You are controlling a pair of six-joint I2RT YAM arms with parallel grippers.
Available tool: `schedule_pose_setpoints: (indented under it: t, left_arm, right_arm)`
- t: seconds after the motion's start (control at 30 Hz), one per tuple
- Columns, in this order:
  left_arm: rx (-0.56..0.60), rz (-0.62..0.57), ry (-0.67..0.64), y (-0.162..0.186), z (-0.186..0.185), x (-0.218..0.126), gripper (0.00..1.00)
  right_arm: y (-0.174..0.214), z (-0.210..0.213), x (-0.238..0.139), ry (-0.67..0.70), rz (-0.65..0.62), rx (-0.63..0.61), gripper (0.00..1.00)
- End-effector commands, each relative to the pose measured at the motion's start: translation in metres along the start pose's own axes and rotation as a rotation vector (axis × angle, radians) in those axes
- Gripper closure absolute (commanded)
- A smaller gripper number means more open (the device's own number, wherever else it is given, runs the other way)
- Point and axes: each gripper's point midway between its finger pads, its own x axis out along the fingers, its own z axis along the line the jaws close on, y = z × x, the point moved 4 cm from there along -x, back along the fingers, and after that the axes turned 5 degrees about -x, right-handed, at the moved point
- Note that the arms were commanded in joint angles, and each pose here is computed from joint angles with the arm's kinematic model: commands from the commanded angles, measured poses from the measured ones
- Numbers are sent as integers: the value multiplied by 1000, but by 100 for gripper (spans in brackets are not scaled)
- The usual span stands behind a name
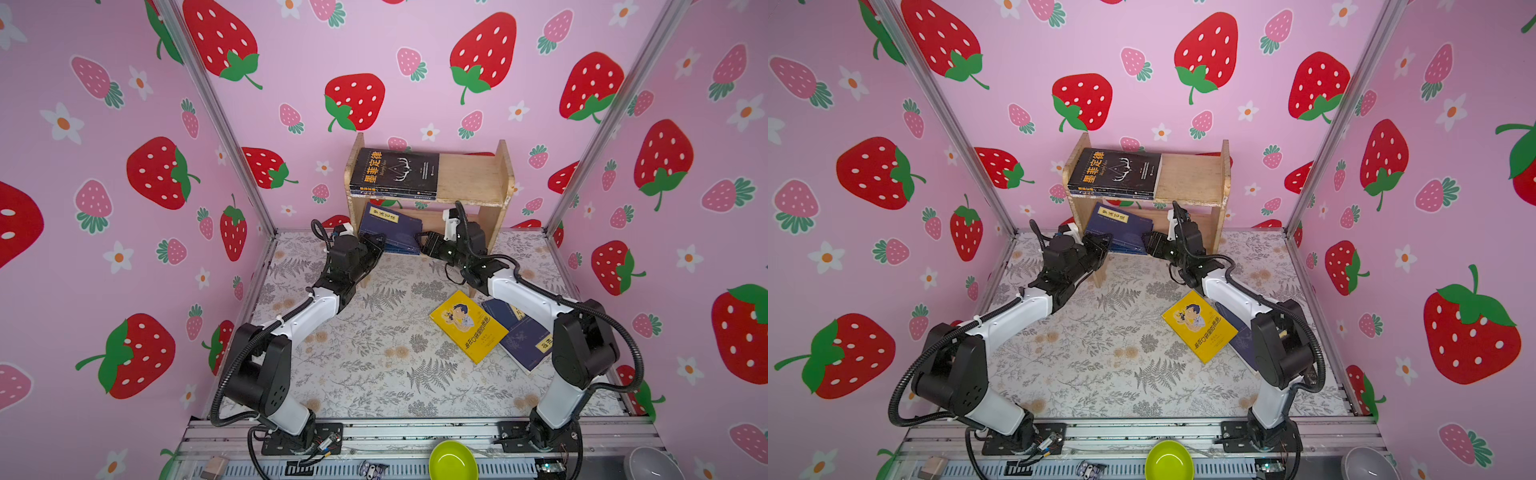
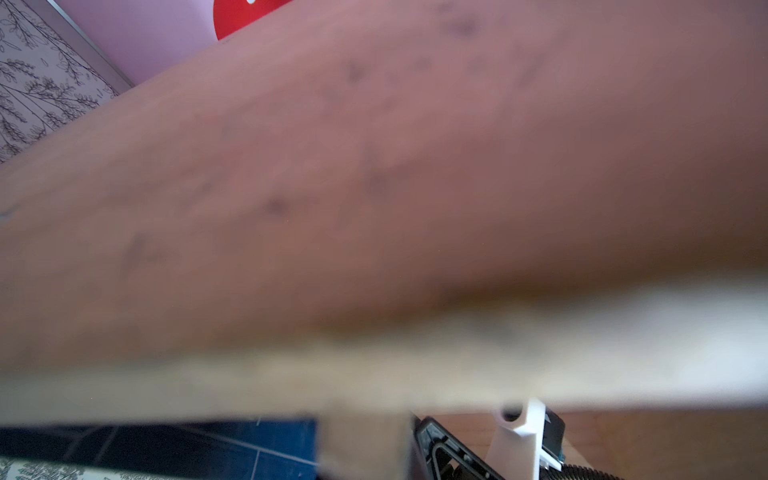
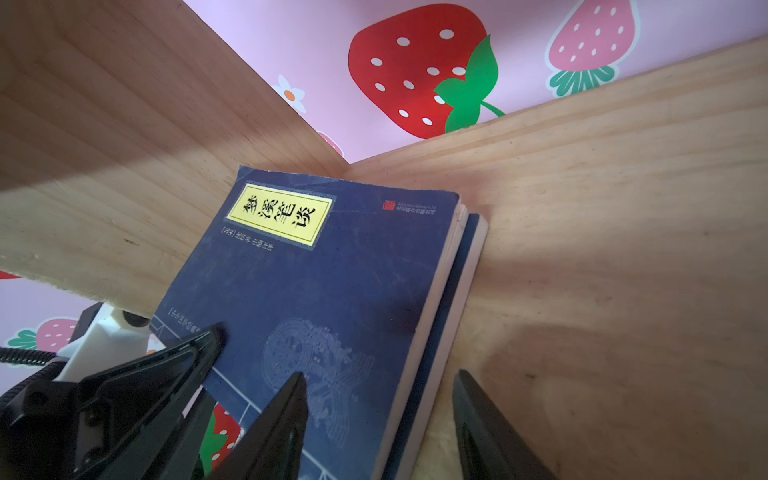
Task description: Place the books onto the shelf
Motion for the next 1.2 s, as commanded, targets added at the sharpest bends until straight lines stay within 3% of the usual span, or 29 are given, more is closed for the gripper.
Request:
schedule_pose_setpoints:
  t: [0.0,0.43,0.93,1.17]
  left_arm:
    - [-10,-43,48,-10,-19,3,100]
    - [-34,-13,36,-3,-11,6,100]
    - [-75,36,50,5,-7,4,100]
    - [-74,40,25,6,1,2,100]
  right_arm:
    - [5,1,10,15,18,-6,43]
    - [23,3,27,44,67,-6,48]
    - [12,-8,10,201,29,-57,44]
    - [12,-6,11,191,29,-62,43]
